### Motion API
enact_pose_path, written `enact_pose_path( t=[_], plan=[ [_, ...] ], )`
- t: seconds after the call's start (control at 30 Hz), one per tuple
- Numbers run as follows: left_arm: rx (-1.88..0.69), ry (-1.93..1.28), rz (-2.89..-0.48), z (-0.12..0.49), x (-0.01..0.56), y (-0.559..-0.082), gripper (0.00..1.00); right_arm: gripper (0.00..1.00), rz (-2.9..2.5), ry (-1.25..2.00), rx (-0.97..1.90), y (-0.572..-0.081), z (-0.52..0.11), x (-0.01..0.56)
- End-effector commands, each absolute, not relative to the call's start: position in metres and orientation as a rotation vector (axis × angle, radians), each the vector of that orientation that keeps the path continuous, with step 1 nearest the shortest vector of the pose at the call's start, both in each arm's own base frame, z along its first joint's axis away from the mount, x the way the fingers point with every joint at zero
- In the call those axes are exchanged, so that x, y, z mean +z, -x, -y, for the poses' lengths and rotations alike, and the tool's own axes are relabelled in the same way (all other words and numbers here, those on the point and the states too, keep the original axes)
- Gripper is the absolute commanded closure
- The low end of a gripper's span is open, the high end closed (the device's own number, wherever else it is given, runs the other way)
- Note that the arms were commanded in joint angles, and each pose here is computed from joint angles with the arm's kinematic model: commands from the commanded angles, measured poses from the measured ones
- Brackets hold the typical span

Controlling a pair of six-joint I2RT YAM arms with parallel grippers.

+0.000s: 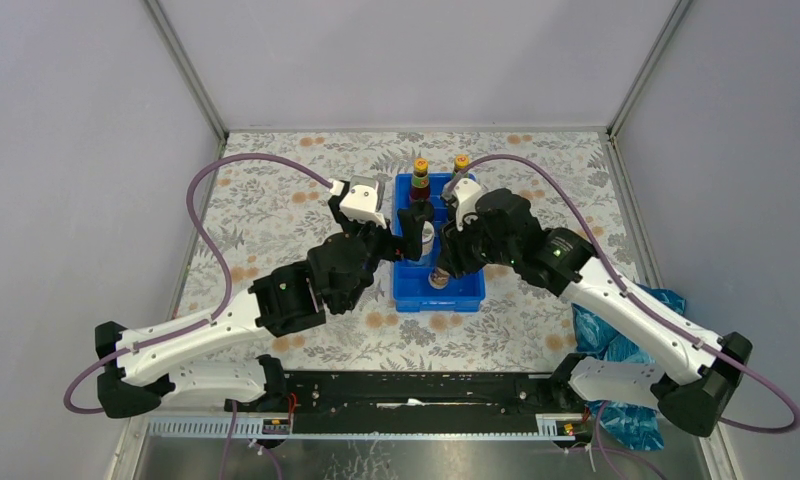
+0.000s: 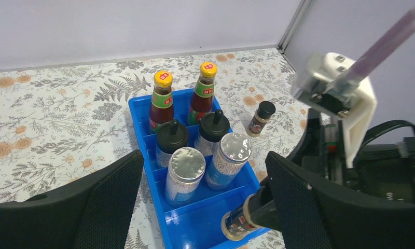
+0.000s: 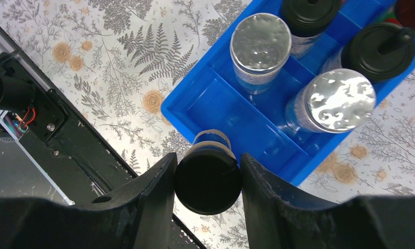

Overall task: Organize the condiment bottles
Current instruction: Place the bottle in the storage box.

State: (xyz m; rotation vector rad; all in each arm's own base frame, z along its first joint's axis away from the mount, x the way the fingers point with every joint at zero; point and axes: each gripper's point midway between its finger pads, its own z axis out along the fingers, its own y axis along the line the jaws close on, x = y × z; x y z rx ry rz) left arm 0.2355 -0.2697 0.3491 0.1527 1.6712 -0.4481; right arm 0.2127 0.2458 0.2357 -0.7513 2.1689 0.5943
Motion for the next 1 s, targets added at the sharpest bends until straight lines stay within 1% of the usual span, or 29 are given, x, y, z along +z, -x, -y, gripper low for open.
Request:
enact_pose_path(
  t=[0.0,0.33,0.97],
  plan=[
    [-0.435,-0.140,-1.648,0.262,0.362,-0.234,0.09,1.00,-2.099,0.787,0.623,-0.218,-0.267,0.248],
    [-0.471,-0.136,-1.623,0.252,0.376,-0.228,0.09,1.00,-2.140,0.854,0.584,-0.224,-0.295,0.219],
    [-0.481,-0.160,-1.591,0.217,0.411,-0.213,0.10,1.00,-2.178,0.895,0.519,-0.248,-0.319,0.188]
  ],
)
